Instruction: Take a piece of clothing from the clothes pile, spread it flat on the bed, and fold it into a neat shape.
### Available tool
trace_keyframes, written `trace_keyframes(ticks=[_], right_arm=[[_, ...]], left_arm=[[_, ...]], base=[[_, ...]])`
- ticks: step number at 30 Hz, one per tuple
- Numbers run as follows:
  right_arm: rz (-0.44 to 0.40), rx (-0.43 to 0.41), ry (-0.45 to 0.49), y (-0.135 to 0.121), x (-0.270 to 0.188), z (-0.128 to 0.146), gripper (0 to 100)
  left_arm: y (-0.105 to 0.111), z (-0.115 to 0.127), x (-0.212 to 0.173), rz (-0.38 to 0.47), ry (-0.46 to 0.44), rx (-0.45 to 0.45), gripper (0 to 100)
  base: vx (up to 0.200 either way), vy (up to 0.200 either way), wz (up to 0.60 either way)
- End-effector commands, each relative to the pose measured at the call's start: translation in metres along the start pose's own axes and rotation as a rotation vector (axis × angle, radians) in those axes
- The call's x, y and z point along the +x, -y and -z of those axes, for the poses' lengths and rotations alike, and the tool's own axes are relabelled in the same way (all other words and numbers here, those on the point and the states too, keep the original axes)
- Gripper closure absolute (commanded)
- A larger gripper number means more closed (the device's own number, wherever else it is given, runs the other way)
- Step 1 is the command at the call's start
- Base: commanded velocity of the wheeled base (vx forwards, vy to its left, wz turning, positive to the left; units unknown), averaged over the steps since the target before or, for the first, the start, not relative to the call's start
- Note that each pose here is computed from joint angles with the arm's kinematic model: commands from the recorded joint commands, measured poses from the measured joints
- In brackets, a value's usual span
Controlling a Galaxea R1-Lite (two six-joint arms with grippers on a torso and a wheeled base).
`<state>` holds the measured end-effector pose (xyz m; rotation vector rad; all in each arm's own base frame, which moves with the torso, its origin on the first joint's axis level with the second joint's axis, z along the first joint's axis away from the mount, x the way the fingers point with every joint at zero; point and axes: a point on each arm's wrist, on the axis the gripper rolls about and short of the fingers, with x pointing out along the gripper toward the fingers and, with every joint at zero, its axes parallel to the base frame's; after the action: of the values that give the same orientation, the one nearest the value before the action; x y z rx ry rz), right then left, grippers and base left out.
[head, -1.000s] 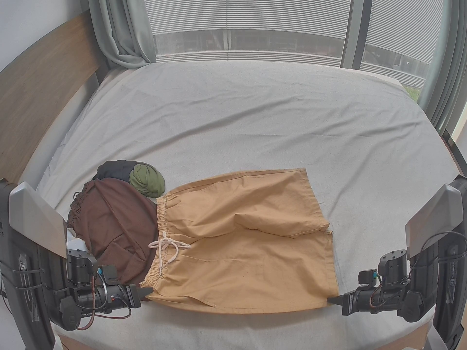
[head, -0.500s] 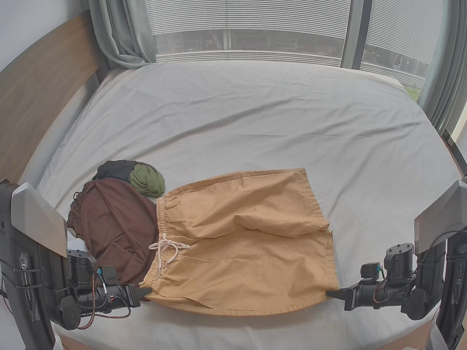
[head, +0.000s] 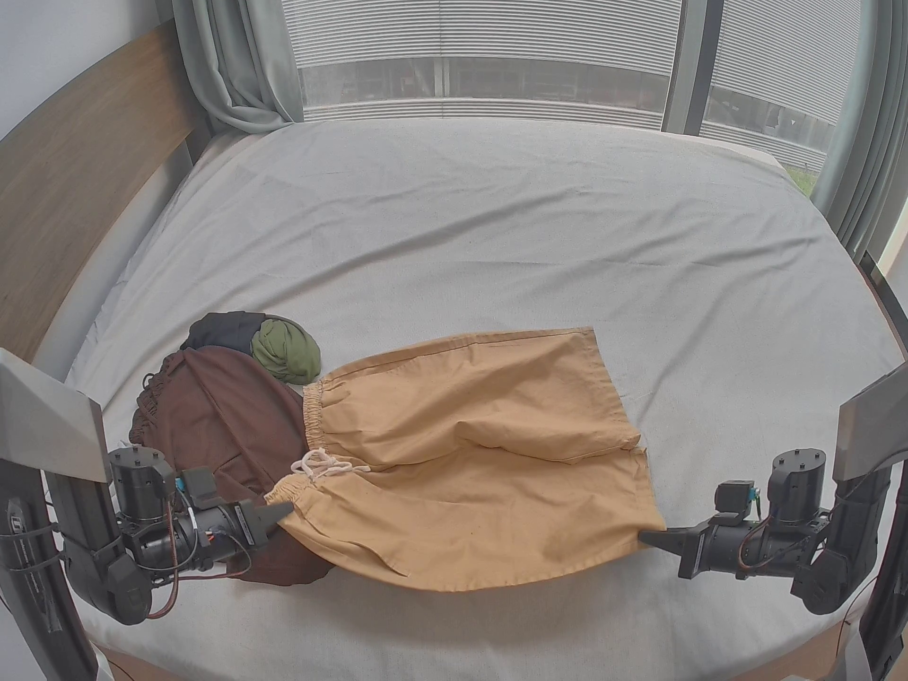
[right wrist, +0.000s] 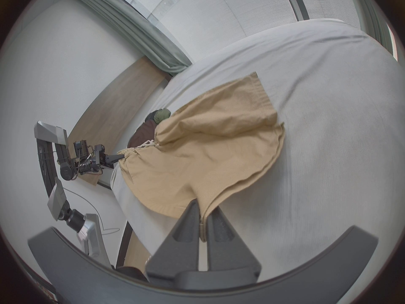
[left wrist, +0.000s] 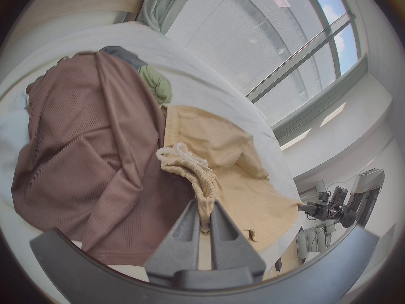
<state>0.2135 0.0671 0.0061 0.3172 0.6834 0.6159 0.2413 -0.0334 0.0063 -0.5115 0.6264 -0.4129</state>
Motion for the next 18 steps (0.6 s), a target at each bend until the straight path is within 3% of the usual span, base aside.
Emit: trace_keyframes(ticks=[1,18], right_arm=[[-0.019,-0.009,0.061,-0.002,0.002,-0.013,100],[-0.05,0.026,0.168,-0.003,0.013,-0.039,100]], left_arm=[[0.01,-0.016,-0.001,0.039,0.072,0.036,100],[0.008,-0.032,0.017,0.03,0.15,-0.041,100]], base=[[0.0,0.0,0.0],[0.0,0.0,0.0]])
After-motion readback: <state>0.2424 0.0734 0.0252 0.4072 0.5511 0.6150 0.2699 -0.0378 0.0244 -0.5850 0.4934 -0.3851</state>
